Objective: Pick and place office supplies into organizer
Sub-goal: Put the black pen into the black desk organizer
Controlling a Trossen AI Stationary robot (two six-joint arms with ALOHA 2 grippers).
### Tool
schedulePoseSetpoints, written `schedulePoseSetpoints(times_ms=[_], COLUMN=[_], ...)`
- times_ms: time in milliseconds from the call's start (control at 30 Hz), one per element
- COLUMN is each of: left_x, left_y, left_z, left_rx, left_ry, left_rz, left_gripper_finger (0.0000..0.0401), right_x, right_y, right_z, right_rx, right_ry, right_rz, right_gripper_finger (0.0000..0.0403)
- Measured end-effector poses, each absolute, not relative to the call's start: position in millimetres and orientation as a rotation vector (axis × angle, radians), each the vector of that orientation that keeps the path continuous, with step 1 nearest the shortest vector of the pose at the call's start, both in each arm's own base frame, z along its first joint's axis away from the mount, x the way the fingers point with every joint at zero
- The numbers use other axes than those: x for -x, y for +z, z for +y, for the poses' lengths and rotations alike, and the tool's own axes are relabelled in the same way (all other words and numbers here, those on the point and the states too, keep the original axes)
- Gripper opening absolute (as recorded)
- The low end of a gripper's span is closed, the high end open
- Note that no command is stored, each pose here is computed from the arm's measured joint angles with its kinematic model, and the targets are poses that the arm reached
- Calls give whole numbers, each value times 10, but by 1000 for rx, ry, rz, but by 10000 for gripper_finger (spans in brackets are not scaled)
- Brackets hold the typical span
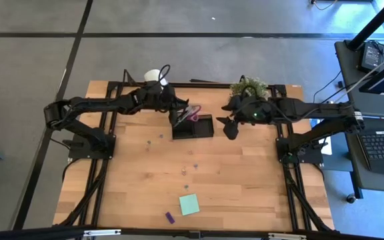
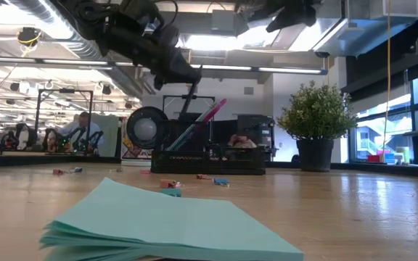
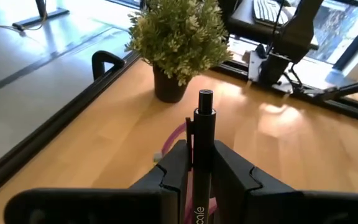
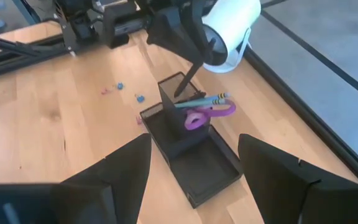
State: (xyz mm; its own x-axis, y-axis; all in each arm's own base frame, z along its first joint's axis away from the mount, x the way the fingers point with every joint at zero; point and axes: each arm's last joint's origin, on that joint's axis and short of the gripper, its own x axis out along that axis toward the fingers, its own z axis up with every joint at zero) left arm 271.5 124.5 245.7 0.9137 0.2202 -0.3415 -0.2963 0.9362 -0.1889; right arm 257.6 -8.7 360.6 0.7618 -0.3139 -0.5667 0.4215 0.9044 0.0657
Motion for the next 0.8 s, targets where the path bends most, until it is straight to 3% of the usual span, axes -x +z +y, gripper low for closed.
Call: schedulePoseSetpoints(times_ms=[800], left_x=[-2892], left_y=[1974], left_z=[1204], left_rx=[177], left_ry=[294], left_rz=[556], left_gripper_finger=[50], right_x=[-2589], right_y=[3440], right_z=[-163], right_rx=[-223], right_ry=[-449], right_rz=[598], right_gripper_finger=[244])
